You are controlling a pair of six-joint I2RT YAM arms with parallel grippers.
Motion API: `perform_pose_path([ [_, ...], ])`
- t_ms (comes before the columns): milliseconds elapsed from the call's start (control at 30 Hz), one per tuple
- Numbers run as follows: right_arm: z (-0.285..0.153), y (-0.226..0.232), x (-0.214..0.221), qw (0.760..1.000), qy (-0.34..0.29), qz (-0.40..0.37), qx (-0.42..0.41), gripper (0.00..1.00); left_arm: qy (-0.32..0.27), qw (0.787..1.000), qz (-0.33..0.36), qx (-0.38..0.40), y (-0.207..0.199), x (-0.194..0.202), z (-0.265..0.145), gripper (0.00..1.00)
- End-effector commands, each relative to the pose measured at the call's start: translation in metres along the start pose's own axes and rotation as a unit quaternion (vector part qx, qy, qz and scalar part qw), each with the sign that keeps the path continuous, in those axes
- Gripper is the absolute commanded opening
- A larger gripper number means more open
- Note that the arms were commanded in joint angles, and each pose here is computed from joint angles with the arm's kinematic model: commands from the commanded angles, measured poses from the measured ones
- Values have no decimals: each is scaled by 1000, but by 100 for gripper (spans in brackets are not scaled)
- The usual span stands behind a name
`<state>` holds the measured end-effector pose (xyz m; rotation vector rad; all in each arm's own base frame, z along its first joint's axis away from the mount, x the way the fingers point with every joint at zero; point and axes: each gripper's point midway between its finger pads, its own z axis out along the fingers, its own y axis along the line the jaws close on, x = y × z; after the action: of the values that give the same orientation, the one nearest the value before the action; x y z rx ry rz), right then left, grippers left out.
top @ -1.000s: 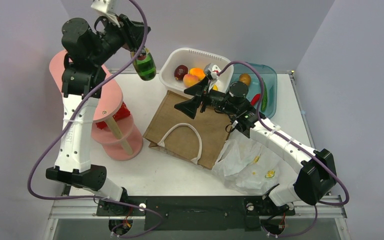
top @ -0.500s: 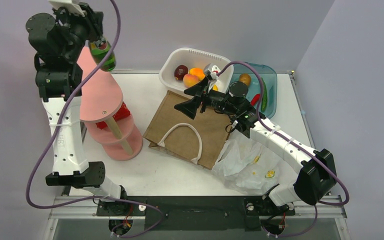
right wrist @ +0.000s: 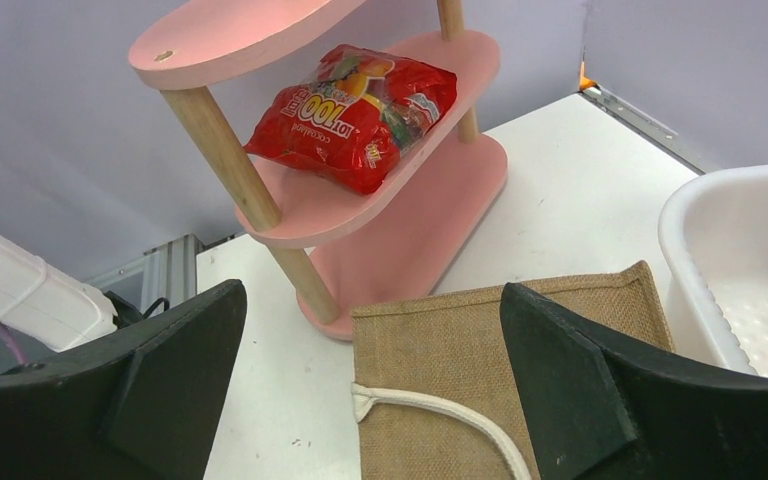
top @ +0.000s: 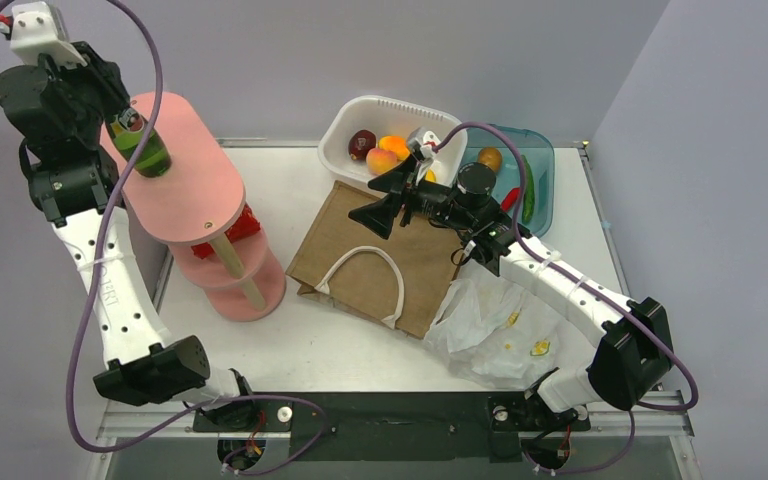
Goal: Untie the knot of the grocery bags and take out the mixed food
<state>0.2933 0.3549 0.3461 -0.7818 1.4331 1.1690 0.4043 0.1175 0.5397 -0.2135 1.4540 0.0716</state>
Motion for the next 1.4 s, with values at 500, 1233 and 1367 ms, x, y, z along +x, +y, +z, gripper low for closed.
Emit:
perform_pose_path([
  [500, 9, 9, -1, 1000, 1, -1, -23, 94, -68, 994, -16, 86, -29, -31, -14, 28],
  [1233, 8, 9, 2, 1000, 13, -1, -25, 94, -37, 996, -16, 83, -31, -32, -22, 50],
  [1367, 7, 10, 2, 1000, 13, 0, -24, 94, -42, 996, -23, 69, -28, -40, -23, 41],
])
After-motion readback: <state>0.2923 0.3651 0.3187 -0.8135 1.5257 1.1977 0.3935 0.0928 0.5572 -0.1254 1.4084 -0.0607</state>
